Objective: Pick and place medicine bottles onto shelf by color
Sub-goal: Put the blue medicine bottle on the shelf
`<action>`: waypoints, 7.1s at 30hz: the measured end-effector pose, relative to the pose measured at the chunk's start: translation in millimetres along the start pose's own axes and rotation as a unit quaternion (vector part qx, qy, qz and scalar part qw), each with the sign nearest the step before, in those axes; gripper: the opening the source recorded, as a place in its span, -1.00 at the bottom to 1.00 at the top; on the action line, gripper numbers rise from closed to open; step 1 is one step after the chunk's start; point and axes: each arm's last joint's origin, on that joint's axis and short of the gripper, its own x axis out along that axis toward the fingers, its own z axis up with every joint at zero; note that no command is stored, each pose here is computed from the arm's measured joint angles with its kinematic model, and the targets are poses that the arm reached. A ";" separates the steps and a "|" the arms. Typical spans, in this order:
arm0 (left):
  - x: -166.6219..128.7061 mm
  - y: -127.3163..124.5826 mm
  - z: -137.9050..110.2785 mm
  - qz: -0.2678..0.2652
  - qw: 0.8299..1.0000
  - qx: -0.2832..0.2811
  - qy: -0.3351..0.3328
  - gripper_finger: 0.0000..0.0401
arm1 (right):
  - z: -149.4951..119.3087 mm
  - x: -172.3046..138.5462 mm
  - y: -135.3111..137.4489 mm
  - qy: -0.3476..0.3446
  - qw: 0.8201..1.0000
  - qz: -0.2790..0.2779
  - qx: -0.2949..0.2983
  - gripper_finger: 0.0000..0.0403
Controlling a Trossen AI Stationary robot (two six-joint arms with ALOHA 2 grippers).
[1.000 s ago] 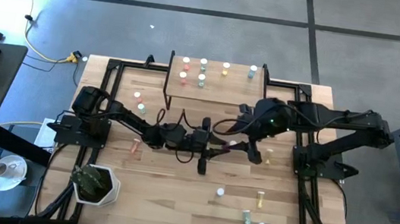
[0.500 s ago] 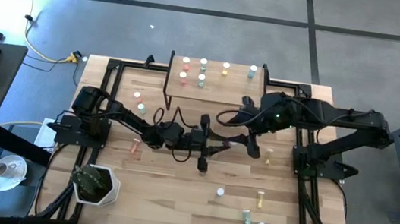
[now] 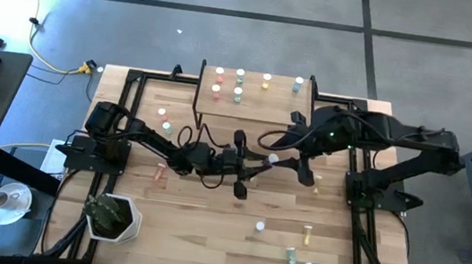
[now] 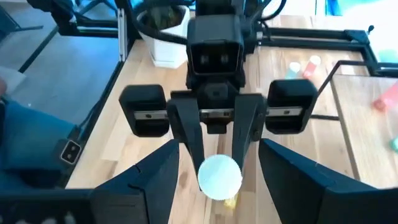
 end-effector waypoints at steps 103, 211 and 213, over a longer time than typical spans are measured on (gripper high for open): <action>2.6 10.3 -0.4 0.154 0.978 0.129 0.064 0.10 | -18.5 -1.8 -9.3 0.087 0.982 -0.163 0.044 -0.48; -104.6 44.4 0.7 0.027 0.959 -0.074 0.272 0.10 | -109.1 15.1 -185.9 0.147 0.906 -0.287 0.273 -0.49; -104.6 44.4 0.7 0.027 0.959 -0.074 0.272 0.10 | -108.8 15.8 -185.1 0.147 0.907 -0.286 0.272 -0.49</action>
